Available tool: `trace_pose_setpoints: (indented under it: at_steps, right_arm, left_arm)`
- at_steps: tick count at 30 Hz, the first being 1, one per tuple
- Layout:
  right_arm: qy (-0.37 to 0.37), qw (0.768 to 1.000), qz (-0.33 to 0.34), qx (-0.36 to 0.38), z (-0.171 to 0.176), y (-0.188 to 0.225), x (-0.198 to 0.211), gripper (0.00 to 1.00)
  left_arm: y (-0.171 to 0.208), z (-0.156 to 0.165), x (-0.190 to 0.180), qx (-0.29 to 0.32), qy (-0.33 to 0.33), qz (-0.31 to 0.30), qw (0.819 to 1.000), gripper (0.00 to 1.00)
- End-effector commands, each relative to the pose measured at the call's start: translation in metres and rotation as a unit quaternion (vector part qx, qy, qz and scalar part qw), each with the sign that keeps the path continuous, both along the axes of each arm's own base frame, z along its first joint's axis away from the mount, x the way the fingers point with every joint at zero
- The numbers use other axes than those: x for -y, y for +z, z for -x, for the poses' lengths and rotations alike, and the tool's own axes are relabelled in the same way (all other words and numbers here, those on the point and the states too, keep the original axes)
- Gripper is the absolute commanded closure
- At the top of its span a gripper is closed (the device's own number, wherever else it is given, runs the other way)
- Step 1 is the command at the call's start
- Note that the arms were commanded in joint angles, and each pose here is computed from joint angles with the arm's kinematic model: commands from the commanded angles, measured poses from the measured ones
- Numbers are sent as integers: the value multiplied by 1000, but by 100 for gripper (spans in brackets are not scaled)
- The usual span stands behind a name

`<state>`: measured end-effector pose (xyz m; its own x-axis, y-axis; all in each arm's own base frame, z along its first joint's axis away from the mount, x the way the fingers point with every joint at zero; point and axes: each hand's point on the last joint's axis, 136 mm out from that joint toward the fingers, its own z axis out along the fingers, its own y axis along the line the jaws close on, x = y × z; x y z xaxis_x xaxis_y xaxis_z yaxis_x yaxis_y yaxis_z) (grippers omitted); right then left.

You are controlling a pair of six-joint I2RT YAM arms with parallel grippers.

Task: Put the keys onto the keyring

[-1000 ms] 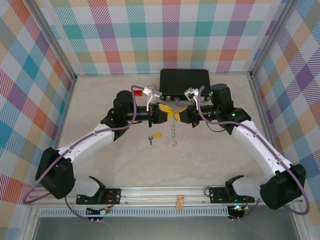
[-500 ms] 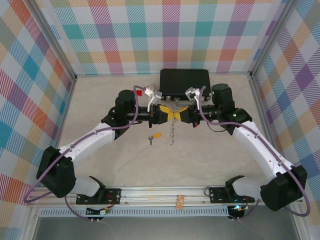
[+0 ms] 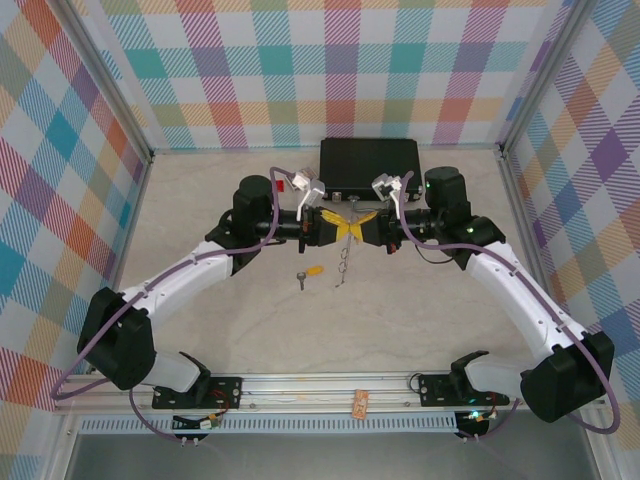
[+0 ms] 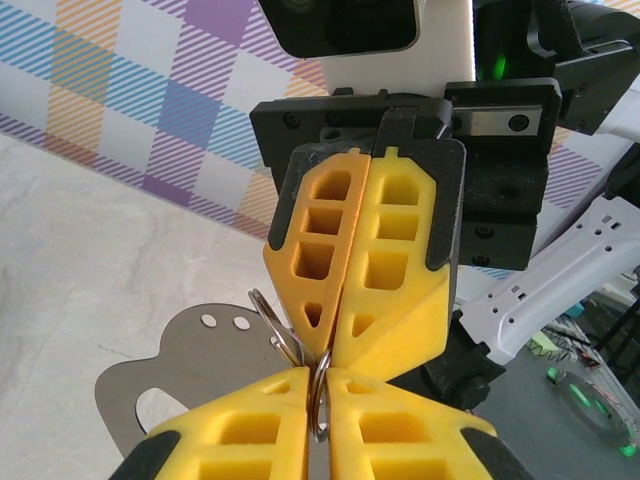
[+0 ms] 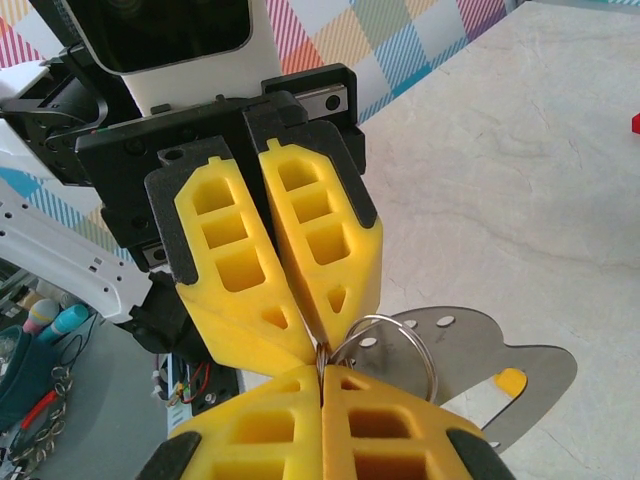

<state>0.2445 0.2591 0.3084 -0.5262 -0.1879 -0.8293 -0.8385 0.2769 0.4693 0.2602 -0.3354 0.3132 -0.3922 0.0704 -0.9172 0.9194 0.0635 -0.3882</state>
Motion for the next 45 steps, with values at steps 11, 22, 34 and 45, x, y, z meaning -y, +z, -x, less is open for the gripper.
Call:
trace_pose_setpoints:
  at_steps: [11,22,34,45]
  right_arm:
    - [-48,998,-14,36,-5,16,7,82]
    - [-222,970,-53,81,-18,14,48,63]
    - [-208,970,-82,100,-18,20,43,70]
    - [-164,977,-94,97,-15,25,21,70]
  left_arm:
    - [24,-8,-3,15,26,54,998,100]
    - [63,-16,-13,81,110,164,977,100]
    - [74,-12,-18,147,148,228,951,100]
    - [57,-23,-18,183,204,198,941,100]
